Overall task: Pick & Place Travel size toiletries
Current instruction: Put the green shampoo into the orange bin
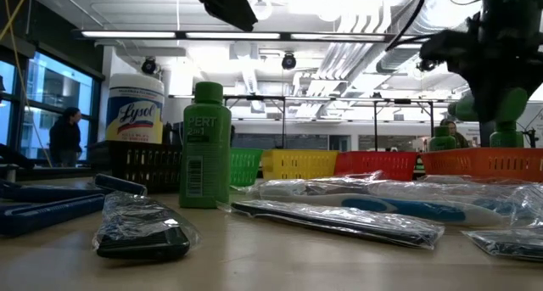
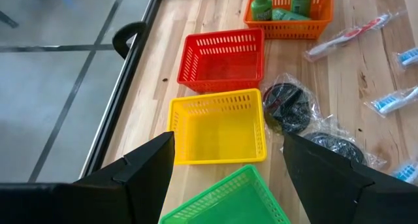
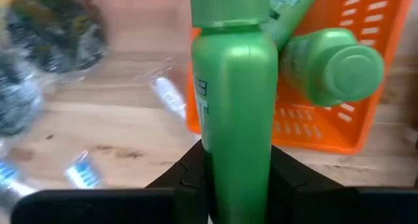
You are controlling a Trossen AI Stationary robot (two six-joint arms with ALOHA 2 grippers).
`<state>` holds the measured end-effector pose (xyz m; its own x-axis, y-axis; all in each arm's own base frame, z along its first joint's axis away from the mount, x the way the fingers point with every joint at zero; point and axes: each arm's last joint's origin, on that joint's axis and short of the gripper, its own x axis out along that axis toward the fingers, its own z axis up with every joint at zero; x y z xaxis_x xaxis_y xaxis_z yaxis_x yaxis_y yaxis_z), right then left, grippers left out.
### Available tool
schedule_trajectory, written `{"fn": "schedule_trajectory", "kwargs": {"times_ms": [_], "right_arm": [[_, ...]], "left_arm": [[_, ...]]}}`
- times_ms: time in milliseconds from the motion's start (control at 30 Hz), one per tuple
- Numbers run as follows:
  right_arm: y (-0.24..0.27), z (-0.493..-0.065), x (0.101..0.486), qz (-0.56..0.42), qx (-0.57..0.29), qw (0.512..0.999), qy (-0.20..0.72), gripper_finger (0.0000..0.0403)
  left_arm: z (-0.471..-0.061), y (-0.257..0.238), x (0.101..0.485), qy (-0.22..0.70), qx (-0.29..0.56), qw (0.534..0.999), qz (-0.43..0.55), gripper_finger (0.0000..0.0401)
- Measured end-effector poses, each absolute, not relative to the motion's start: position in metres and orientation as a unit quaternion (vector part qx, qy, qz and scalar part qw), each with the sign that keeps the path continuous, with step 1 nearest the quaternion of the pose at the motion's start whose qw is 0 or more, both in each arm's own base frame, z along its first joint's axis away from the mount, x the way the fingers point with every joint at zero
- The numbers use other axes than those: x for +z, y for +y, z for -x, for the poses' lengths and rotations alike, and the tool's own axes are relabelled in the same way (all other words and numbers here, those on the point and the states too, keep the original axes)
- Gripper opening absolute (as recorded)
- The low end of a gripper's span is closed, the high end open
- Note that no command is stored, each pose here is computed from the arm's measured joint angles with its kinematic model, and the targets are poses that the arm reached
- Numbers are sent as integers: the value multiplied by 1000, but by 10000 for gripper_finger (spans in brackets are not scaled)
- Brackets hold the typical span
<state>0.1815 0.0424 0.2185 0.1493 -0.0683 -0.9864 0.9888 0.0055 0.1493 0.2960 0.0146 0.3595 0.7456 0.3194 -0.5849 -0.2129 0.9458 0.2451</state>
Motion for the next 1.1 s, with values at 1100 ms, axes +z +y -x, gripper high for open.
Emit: {"fn": "schedule_trajectory", "kwargs": {"times_ms": [1100], "right_arm": [[31,-196,219,-514,-534,540,398,238]], "left_arm": [[-287,14,350,387,145,908,-62,275]]}}
